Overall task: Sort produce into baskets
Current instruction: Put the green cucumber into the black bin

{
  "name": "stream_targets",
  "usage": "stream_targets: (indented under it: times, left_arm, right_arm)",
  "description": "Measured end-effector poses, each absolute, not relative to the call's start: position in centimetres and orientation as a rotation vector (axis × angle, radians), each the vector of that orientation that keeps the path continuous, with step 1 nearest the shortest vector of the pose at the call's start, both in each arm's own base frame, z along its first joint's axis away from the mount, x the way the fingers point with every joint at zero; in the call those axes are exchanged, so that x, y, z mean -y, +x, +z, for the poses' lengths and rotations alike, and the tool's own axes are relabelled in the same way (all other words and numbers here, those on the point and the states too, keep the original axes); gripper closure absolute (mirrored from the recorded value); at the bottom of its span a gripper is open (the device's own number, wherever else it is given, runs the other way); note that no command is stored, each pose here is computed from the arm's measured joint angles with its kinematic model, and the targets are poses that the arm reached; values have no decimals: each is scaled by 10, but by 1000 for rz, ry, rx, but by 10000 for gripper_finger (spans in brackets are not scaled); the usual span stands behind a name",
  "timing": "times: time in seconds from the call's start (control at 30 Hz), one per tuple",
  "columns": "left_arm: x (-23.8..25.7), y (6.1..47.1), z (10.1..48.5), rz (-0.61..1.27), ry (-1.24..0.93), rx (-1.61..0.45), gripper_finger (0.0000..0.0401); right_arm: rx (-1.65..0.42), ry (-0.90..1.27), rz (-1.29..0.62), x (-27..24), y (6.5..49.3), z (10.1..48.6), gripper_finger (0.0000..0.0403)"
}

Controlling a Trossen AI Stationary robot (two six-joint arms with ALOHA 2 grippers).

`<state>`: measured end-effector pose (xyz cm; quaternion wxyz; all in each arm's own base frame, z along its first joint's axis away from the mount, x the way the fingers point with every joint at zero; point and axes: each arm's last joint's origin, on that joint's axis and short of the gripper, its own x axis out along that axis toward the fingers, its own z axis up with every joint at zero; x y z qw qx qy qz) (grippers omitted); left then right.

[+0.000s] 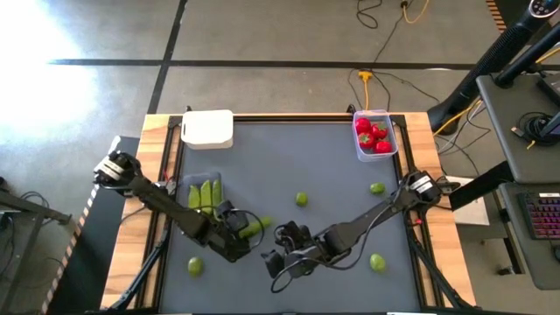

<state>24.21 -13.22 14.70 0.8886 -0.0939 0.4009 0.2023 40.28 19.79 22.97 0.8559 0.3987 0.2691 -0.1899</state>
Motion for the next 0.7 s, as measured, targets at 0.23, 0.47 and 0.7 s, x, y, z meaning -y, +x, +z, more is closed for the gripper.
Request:
stream_targets:
  times: [0.23,0.47,0.7]
  left_arm:
    - [144,263,182,480,-127,-960,105]
    - [147,298,165,383,7,-1070,105]
    - [147,319,121,264,65,-1309,114]
  right_arm:
    - [-560,831,-415,-197,402,229,78]
    - [-557,826,-420,-197,402,229,78]
    - [-600,831,-430,-203,396,223,78]
